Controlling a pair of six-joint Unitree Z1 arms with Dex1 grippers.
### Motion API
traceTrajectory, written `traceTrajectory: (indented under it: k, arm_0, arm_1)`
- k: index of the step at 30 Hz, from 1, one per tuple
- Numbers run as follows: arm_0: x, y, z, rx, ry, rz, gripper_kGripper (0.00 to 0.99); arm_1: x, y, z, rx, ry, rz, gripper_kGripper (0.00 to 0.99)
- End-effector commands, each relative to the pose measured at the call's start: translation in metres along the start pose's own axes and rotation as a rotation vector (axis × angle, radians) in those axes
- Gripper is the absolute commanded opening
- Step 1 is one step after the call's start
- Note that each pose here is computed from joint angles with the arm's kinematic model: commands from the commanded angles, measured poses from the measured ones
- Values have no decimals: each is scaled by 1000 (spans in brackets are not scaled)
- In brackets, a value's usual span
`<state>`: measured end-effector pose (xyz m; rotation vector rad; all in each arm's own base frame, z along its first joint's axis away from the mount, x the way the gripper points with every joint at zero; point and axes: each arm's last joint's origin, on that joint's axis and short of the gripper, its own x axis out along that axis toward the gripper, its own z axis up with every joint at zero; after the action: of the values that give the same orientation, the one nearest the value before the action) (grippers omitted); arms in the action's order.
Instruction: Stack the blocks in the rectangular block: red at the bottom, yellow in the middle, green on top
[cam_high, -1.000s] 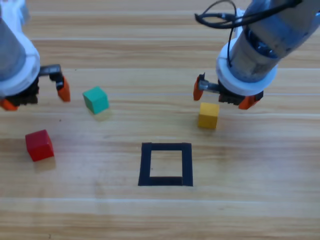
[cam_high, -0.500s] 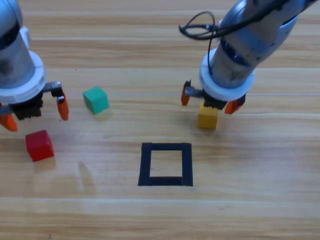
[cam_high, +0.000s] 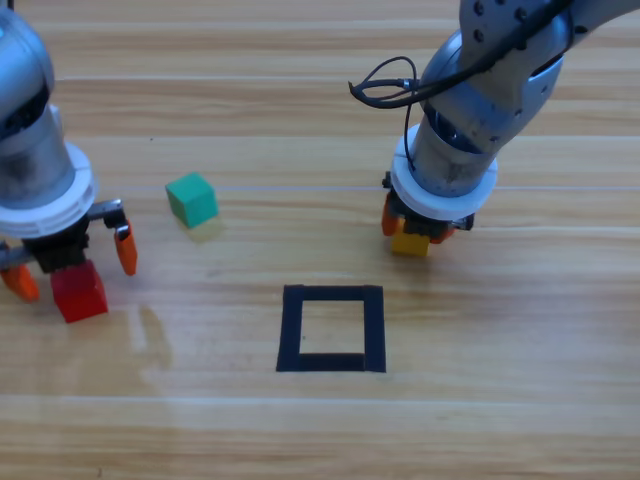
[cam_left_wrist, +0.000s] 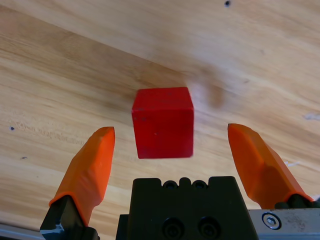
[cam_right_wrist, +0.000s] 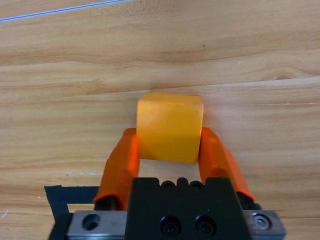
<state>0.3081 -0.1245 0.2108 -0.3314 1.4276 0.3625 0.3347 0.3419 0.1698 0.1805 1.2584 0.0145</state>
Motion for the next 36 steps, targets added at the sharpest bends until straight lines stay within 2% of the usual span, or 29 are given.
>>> traceTrajectory:
  k: [1, 4, 10, 14, 18, 20, 23, 26, 29, 36]
  arm_0:
    - [28, 10, 7, -36, 49, 30, 960]
    - [34, 9, 7, -36, 52, 28, 959]
    - [44, 10, 4, -32, 53, 22, 930]
    - [49, 10, 4, -21, 50, 21, 885]
    - [49, 11, 5, -6, 46, 22, 713]
    - [48, 11, 5, 2, 40, 21, 574]
    - [42, 13, 6, 18, 22, 16, 281]
    - [28, 13, 9, 54, -13, -10, 101]
    - [3, 3, 13, 128, -68, -53, 66]
    - [-39, -67, -4, 429, -85, -147, 23]
  arm_1:
    - [40, -17, -3, 1, 112, -61, 28]
    - [34, -20, -4, -9, 120, -73, 28]
    - [-41, -23, 0, -63, 78, -120, 29]
    - [-93, -39, -13, -78, 43, -136, 92]
    - [-132, -61, -27, -82, 17, -104, 92]
    - [-147, -68, -36, -91, 1, -92, 92]
    - [-160, -80, -47, -91, -5, -92, 92]
    - [-157, -85, -52, -95, 9, -105, 92]
    - [-151, -85, -55, -101, 23, -116, 92]
    - [-144, -87, -59, -110, 30, -118, 84]
